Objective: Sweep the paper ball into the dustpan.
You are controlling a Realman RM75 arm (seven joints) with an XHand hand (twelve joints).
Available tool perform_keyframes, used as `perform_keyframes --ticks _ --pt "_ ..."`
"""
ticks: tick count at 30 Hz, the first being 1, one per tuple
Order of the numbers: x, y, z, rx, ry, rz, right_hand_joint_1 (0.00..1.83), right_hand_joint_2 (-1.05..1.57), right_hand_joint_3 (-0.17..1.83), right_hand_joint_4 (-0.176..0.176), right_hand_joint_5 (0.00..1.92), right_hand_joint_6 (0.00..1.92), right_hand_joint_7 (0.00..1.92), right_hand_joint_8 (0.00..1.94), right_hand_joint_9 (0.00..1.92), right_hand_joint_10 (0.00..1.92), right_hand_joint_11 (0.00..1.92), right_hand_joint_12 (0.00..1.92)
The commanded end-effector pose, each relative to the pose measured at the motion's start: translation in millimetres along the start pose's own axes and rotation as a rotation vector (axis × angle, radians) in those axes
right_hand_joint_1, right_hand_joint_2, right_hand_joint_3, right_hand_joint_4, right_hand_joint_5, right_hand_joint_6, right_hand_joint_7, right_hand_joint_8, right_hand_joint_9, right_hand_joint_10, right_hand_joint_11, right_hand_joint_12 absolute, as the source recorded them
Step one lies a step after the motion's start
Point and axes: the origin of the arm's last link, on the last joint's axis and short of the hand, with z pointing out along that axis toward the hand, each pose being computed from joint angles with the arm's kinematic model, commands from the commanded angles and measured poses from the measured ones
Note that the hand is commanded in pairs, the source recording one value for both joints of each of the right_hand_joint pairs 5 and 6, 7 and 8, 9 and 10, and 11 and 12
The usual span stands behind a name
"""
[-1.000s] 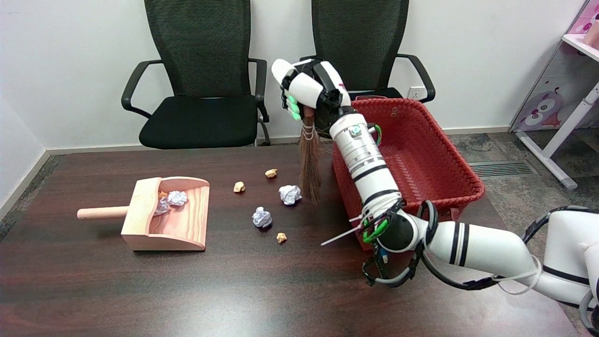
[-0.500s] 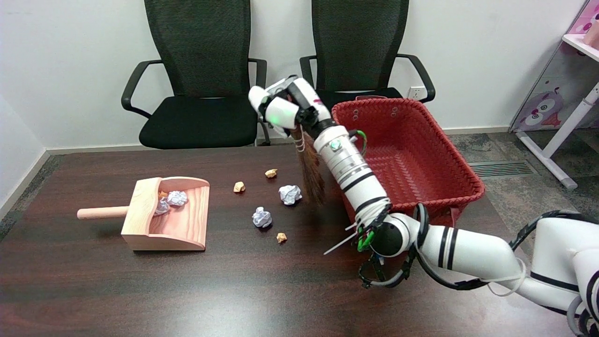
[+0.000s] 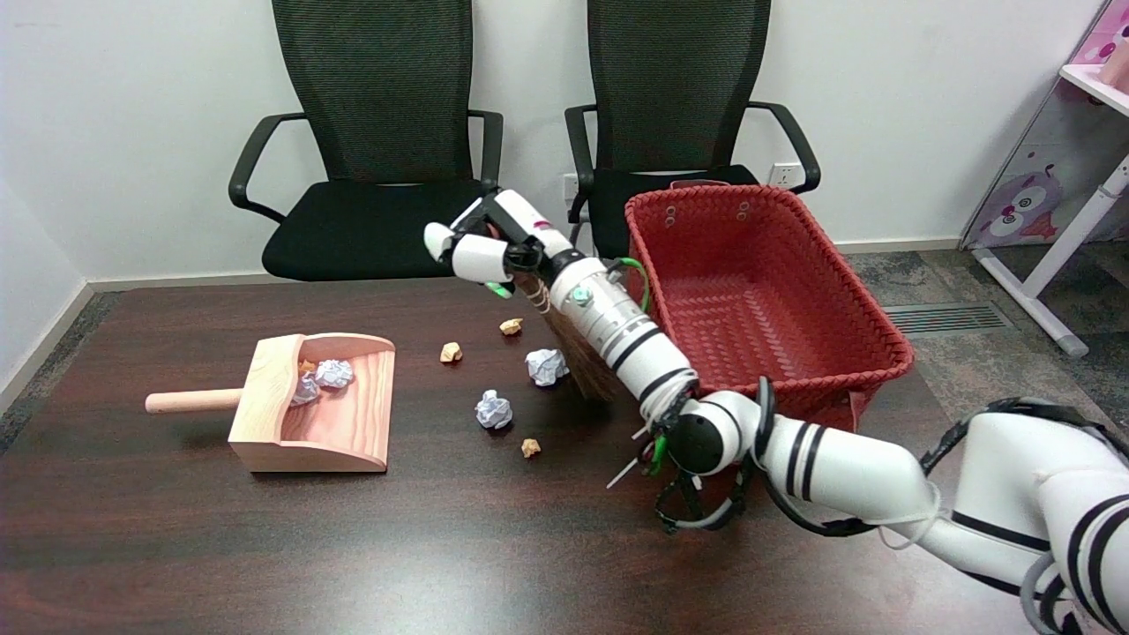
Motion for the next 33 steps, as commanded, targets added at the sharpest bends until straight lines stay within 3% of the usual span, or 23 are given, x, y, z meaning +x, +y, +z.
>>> perform_keyframes --ticks 1,7,16,26,27,28,33 --pt "-18.7 0.9 43.1 -0.032 -0.062 -0.164 0.81 1.36 1.49 0.176 1.92 1.92 1.92 1.92 1.92 1.92 1.92 1.92" --pt "-31.0 -9.1 49.5 -0.01 -0.088 -0.173 0.81 1.37 1.49 0.176 1.92 1.92 1.92 1.92 1.92 1.92 1.92 1.92" --pt "-50.0 1.5 44.2 -0.056 -0.105 -0.118 0.81 1.25 1.61 0.176 1.92 1.92 1.92 1.92 1.92 1.92 1.92 1.92" --pt "-68.4 5.4 45.9 -0.122 -0.118 0.118 0.82 0.92 1.72 0.176 1.92 1.92 1.92 1.92 1.92 1.92 1.92 1.92" --pt "-70.2 3.9 47.3 -0.124 -0.123 0.133 0.82 0.91 1.71 0.047 1.92 1.92 1.92 1.92 1.92 1.92 1.92 1.92" --pt "-71.4 3.1 48.0 -0.125 -0.125 0.147 0.82 0.89 1.69 0.031 1.92 1.92 1.92 1.92 1.92 1.92 1.92 1.92" --pt "-78.7 -2.6 53.1 -0.13 -0.124 0.265 0.82 0.83 1.6 0.026 1.92 1.92 1.92 1.92 1.92 1.92 1.92 1.92"
